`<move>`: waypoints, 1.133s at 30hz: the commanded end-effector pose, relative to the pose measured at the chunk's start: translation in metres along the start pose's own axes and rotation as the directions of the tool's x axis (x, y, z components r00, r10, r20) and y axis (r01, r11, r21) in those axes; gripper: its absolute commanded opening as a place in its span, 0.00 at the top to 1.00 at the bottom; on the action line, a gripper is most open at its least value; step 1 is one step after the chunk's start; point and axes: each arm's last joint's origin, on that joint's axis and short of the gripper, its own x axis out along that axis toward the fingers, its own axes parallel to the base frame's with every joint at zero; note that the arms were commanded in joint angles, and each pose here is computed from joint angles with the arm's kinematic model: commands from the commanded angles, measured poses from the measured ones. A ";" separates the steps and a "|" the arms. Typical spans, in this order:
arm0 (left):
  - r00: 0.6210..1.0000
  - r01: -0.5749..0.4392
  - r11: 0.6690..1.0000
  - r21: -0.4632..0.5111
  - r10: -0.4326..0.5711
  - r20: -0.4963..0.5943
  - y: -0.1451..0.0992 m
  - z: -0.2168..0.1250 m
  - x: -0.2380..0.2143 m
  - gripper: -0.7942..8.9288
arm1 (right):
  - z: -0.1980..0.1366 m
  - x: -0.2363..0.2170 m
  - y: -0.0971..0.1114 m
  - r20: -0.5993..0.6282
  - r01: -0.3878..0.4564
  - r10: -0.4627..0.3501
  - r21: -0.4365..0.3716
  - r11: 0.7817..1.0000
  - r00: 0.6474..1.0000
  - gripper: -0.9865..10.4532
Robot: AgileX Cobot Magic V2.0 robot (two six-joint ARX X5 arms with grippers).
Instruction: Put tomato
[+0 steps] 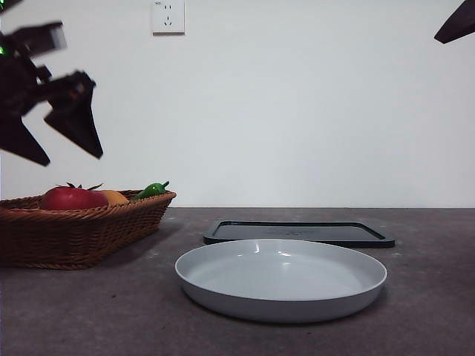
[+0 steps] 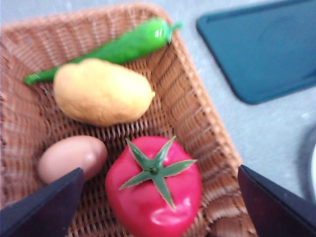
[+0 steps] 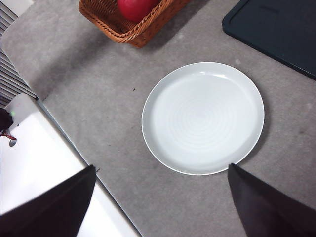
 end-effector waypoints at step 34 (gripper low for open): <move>0.992 0.001 1.000 0.026 0.002 -0.125 0.007 -0.016 0.055 0.57 | 0.005 -0.002 0.002 0.018 -0.004 0.005 -0.022 1.000 1.000 0.54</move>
